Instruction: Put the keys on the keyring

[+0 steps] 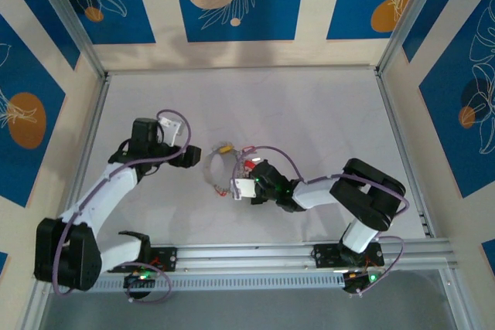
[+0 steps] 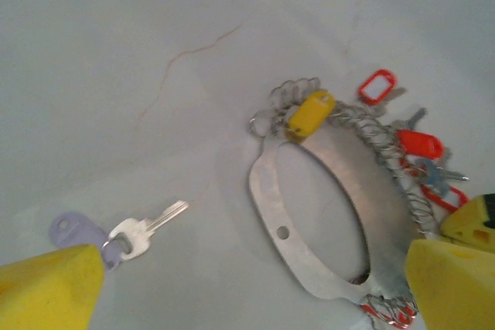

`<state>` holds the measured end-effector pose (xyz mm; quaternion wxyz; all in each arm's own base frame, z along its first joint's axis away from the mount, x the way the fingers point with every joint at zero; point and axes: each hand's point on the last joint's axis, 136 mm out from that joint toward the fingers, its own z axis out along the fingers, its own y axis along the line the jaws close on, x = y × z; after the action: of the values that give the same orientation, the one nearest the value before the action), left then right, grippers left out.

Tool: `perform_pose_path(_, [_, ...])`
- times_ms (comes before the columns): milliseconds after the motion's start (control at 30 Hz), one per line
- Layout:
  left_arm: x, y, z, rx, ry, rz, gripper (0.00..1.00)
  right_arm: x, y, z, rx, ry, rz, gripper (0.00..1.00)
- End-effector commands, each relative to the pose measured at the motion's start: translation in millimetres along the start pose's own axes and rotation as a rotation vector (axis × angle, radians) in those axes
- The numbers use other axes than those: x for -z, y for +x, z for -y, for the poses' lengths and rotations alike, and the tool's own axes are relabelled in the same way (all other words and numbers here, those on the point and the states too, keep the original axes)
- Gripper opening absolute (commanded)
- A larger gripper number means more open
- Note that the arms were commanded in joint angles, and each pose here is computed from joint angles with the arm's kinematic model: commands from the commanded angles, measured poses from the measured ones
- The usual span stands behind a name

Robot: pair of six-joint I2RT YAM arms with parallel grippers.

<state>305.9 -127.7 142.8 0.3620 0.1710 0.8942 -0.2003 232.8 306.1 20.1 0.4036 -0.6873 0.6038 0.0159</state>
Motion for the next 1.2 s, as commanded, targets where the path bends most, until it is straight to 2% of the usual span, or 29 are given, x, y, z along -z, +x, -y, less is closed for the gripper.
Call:
perform_pose_path(0, [11,-16,35,-0.165,0.164,0.18,1.0,16,-24,5,-0.012,0.001,0.124,0.06])
perform_pose_path(67, [19,-16,49,-0.274,0.225,0.274,1.0,22,-26,11,-0.038,0.008,0.148,0.05])
perform_pose_path(133, [24,-12,58,-0.367,0.251,0.32,1.0,25,-27,15,-0.056,0.012,0.163,0.04])
perform_pose_path(300, [22,-2,54,-0.428,0.226,0.249,1.0,22,-23,8,-0.032,-0.04,0.147,0.04])
perform_pose_path(600, [15,14,45,-0.458,0.178,0.183,1.0,9,8,-15,0.032,-0.117,0.013,0.03])
perform_pose_path(700, [13,15,41,-0.455,0.153,0.165,1.0,6,17,-18,0.052,-0.12,-0.022,0.07])
perform_pose_path(900, [13,15,41,-0.446,0.151,0.171,0.99,10,8,-21,0.044,-0.145,0.013,0.16])
perform_pose_path(1167, [12,16,40,-0.447,0.147,0.171,1.0,6,2,-25,0.058,-0.164,0.025,0.18])
